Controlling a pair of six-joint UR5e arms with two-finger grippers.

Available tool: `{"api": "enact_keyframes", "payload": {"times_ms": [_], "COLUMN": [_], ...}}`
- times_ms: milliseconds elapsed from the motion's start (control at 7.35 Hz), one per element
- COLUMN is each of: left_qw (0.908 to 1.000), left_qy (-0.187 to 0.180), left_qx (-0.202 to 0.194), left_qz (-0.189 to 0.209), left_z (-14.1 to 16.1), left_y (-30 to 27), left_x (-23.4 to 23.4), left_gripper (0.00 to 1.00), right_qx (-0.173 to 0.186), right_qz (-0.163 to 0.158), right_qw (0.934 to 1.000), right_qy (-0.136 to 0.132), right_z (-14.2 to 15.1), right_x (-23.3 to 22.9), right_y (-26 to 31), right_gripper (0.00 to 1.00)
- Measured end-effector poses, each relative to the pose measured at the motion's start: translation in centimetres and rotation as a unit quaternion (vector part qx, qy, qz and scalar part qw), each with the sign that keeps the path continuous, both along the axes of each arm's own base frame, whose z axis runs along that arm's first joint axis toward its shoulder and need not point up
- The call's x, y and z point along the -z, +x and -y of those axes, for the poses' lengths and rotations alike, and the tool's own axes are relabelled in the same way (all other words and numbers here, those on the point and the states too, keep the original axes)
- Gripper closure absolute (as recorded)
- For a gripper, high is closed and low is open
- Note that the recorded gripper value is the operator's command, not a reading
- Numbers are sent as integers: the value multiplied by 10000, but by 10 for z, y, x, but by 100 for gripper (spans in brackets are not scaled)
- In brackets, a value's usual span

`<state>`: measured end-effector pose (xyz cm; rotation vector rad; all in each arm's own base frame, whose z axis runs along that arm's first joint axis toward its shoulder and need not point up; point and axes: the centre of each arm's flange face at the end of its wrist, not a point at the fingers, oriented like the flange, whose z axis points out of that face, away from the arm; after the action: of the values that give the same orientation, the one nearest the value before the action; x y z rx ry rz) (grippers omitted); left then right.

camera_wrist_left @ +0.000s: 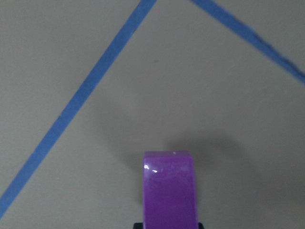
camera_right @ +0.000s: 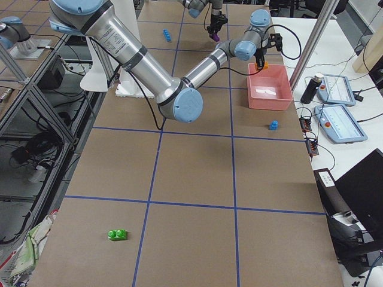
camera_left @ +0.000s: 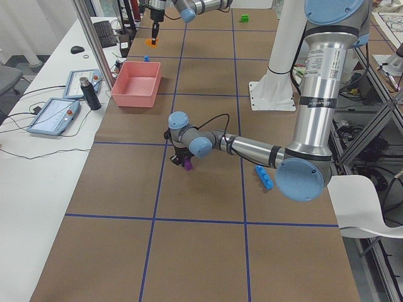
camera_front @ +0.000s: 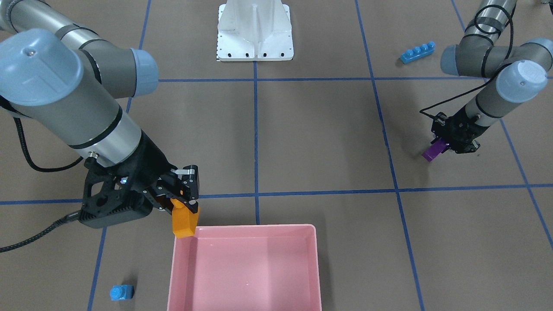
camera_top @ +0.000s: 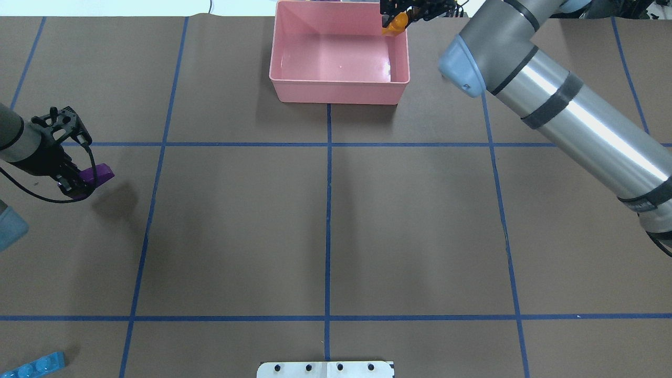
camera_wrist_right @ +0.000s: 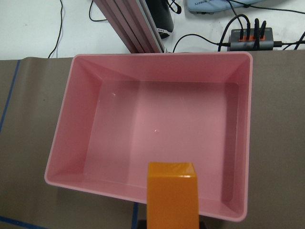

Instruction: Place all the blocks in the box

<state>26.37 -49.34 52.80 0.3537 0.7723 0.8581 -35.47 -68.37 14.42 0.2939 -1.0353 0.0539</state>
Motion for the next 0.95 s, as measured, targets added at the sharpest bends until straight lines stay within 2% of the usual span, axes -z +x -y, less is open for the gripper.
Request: {"api": "enact_keyframes", "payload": {"times_ms": [272, 544, 680, 816, 952], "left_qw": [10000, 10000, 10000, 10000, 9999], "left_qy": [-92, -84, -62, -34, -35], "left_qx": [-3, 4, 16, 43, 84], "left_qz": [-7, -25, -47, -75, -113], "left_z": [-5, -5, -4, -2, 2], "left_y": [-3, -4, -4, -6, -10], "left_x": [21, 27, 32, 37, 42], "left_gripper": [100, 100, 100, 100, 100], "right_qx": [-148, -260, -318, -368, -389], "right_qz": [-223, -311, -394, -496, -564], "right_qw": [9996, 9988, 9980, 9971, 9967], "right_qy": [3, 275, 387, 436, 430], "right_z": [35, 63, 66, 66, 66], "right_x": [12, 0, -14, -25, -32], "right_y": [-30, -82, -109, -129, -139], "right_gripper": [100, 100, 46, 0, 0]}}
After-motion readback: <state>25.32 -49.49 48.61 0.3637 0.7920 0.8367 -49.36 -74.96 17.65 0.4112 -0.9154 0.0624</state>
